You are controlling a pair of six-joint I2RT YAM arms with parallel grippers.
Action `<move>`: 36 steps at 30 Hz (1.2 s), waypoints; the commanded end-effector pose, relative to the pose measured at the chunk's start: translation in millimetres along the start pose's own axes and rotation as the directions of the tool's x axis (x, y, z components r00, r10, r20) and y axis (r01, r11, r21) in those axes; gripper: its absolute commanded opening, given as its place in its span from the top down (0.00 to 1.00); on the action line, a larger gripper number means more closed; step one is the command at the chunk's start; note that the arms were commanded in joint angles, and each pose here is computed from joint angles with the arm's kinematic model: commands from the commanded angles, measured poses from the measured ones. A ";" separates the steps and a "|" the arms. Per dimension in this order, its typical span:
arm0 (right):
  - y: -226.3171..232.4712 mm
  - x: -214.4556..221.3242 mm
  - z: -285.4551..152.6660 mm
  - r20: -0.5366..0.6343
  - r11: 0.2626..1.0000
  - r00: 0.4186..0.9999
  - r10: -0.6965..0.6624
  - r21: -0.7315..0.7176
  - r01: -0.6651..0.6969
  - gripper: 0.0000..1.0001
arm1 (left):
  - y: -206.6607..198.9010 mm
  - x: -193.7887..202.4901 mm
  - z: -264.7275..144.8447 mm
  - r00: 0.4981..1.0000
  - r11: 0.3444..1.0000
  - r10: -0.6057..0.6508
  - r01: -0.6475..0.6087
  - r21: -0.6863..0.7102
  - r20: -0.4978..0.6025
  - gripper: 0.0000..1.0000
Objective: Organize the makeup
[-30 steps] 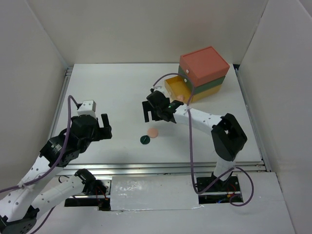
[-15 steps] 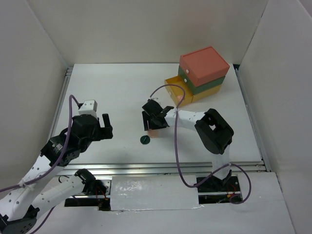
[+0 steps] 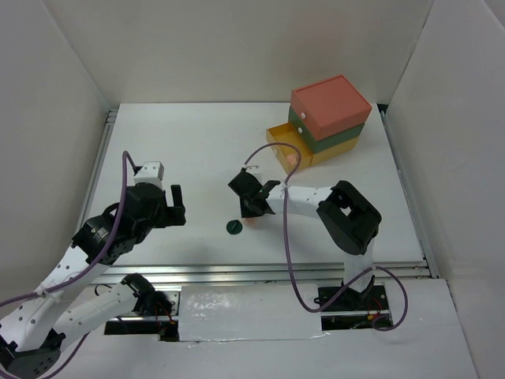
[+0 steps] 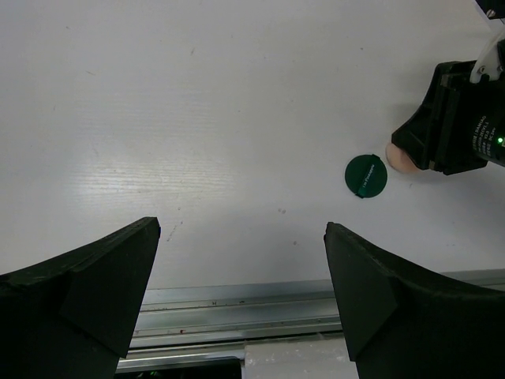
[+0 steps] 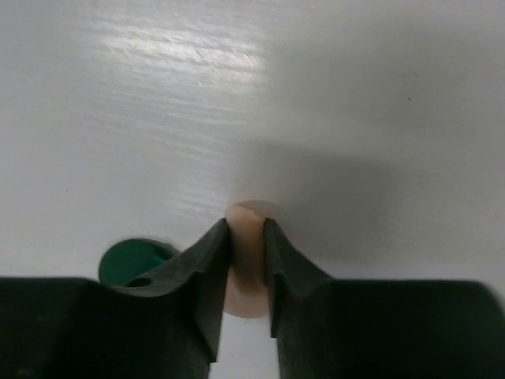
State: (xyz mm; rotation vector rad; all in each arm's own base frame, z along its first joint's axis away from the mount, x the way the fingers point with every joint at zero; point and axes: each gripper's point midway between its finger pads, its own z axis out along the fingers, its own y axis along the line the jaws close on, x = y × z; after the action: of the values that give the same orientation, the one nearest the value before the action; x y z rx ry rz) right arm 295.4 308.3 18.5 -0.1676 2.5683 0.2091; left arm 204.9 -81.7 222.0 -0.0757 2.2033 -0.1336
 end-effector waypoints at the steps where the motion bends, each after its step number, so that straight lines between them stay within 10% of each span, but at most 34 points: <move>1: -17.7 12.2 -13.7 -0.006 0.998 1.000 0.015 0.065 -0.015 0.69 | -3.7 -7.7 -0.4 0.999 1.000 0.002 -0.003 0.021 0.032 0.01; 12: -27.7 -117.2 -47.9 0.252 0.987 0.966 0.061 0.128 -0.096 0.77 | -1.2 -11.9 -7.2 0.998 0.999 -0.018 0.016 0.033 0.064 0.01; 25: -167.6 -282.5 -12.5 0.399 0.899 0.917 0.007 0.398 -0.180 0.71 | -1.0 -15.4 -13.6 0.995 0.998 -0.031 0.025 0.059 0.096 0.01; 28: -177.1 -286.9 -9.0 0.398 0.894 0.917 0.007 0.408 -0.184 0.61 | -2.3 -14.5 -11.8 0.996 0.998 -0.025 0.020 0.059 0.087 0.01; 32: -184.1 -277.9 -8.1 0.398 0.889 0.917 0.002 0.420 -0.184 0.18 | -5.0 -12.0 -7.6 0.998 0.998 -0.009 0.005 0.061 0.069 0.00; 36: -158.7 -279.4 -31.8 0.418 0.936 0.908 0.019 0.313 -0.163 0.17 | -6.4 -11.2 -5.5 0.998 0.998 -0.001 -0.002 0.060 0.058 0.01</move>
State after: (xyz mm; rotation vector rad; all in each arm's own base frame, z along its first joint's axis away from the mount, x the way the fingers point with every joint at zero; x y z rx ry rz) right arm 547.3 156.3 124.1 0.1292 2.2297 -0.2661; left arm 201.3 -82.7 232.4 -0.0647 2.1586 -0.1857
